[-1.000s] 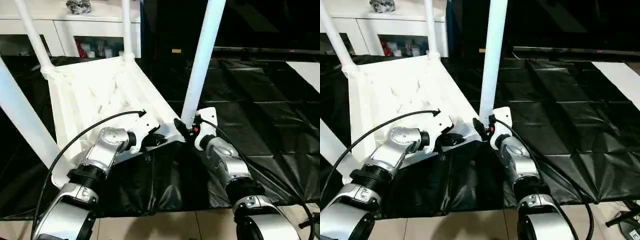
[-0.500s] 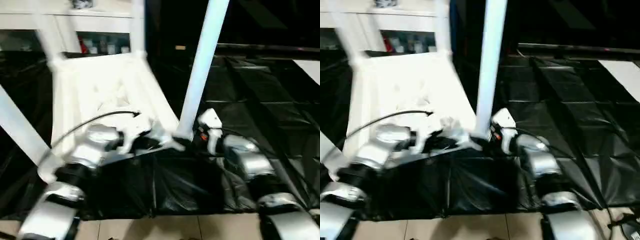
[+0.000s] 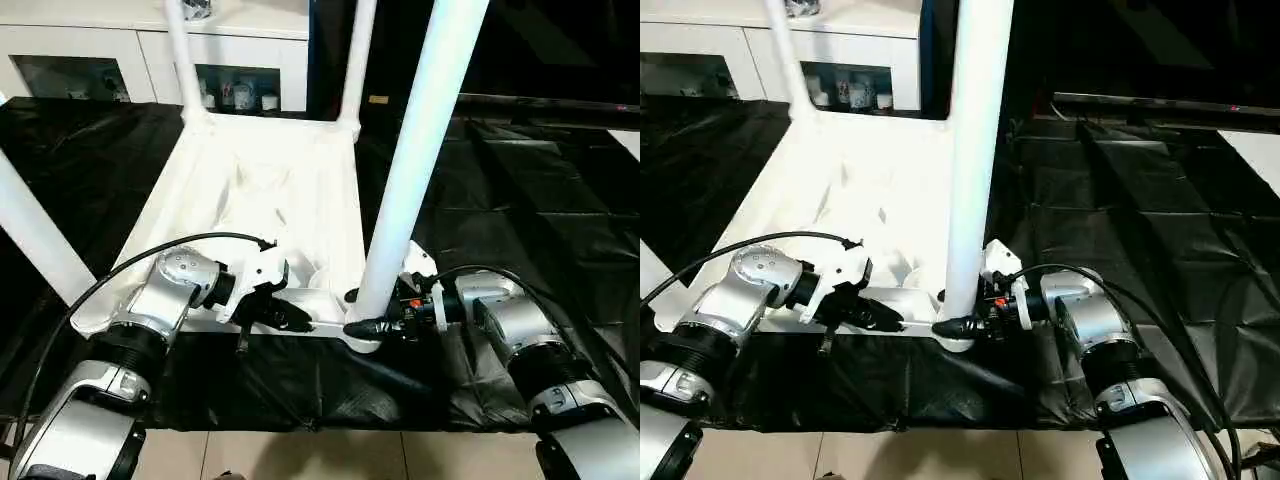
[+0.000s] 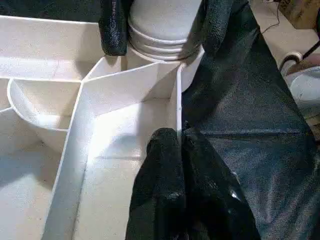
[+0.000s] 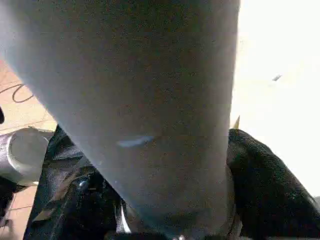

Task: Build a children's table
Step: Rotate leg to tighten

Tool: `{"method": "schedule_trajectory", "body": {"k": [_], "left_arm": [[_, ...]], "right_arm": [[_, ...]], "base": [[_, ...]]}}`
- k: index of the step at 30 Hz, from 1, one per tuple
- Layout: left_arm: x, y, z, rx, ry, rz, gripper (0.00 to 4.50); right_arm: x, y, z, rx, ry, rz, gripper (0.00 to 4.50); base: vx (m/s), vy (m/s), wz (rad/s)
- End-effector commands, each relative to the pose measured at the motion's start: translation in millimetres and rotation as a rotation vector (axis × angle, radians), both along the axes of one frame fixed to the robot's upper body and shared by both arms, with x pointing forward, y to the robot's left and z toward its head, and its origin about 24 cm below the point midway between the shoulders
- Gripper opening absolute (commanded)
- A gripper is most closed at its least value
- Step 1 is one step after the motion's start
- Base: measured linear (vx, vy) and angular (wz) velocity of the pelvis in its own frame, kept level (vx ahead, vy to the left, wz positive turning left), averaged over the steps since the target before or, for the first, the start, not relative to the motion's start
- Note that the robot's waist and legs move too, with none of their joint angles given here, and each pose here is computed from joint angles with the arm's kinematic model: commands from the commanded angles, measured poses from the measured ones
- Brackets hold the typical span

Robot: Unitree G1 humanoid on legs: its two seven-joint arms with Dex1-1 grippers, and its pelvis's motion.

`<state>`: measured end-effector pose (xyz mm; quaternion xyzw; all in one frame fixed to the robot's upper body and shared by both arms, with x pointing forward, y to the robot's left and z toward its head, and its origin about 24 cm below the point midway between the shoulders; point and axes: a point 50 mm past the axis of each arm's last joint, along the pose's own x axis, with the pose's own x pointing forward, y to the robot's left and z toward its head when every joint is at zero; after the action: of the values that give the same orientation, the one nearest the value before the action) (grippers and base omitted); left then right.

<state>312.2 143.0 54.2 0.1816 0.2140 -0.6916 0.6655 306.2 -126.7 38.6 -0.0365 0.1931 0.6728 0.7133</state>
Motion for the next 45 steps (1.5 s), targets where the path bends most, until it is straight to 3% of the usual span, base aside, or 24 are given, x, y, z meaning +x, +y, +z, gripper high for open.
{"method": "schedule_trajectory", "body": {"k": [1, 7, 9, 10, 12, 17, 23, 26, 32, 36, 45], "left_arm": [[1.7, -14.2, -0.4, 0.002, -0.009, -0.023, 0.00], [4.9, -13.6, -2.0, -0.009, -0.032, 0.049, 0.00], [9.7, -14.7, -1.2, -0.030, -0.065, 0.123, 0.00], [14.4, -17.0, -0.6, -0.047, -0.097, 0.201, 0.00], [15.6, -21.1, -1.0, -0.060, -0.109, 0.237, 0.00], [14.1, -44.1, -6.0, -0.088, -0.142, 0.327, 0.00], [5.0, -80.8, -14.0, -0.109, -0.151, 0.361, 0.00], [3.5, -83.5, -15.7, -0.091, -0.158, 0.343, 0.00], [5.8, -70.1, -14.7, -0.064, -0.178, 0.334, 0.00], [5.9, -58.8, -12.7, -0.064, -0.176, 0.298, 0.00], [1.3, -26.4, -3.5, -0.061, -0.110, 0.084, 0.00]], "right_arm": [[-12.7, 24.9, -6.4, 0.005, 0.056, 0.162, 2.69], [-11.0, 27.8, -6.8, 0.056, 0.037, 0.076, 2.67], [-3.8, 28.7, -7.0, 0.078, -0.007, -0.061, 2.67], [4.0, 28.7, -8.3, 0.097, -0.051, -0.219, 2.67], [10.4, 27.9, -12.0, 0.089, -0.058, -0.358, 2.66], [15.4, 33.2, -20.7, 0.106, -0.062, -0.611, 2.65], [13.6, 63.1, -28.8, 0.121, -0.022, -0.794, 2.65], [11.8, 71.9, -25.8, 0.127, -0.057, -0.762, 2.65], [19.4, 47.9, -22.5, 0.113, -0.101, -0.792, 3.37], [18.2, 36.2, -19.8, 0.094, -0.100, -0.679, 3.67], [-4.7, 17.2, -10.6, 0.043, -0.052, -0.132, 3.67]], "base": [[0.000, 0.000, 0.00], [0.000, 0.000, 0.00], [0.000, 0.000, 0.00], [0.000, 0.000, 0.00], [0.000, 0.000, 0.00], [0.000, 0.000, 0.00], [0.000, 0.000, 0.00], [0.000, 0.000, 0.00], [0.000, 0.000, 0.00], [0.000, 0.000, 0.00], [0.000, 0.000, 0.00]]}}
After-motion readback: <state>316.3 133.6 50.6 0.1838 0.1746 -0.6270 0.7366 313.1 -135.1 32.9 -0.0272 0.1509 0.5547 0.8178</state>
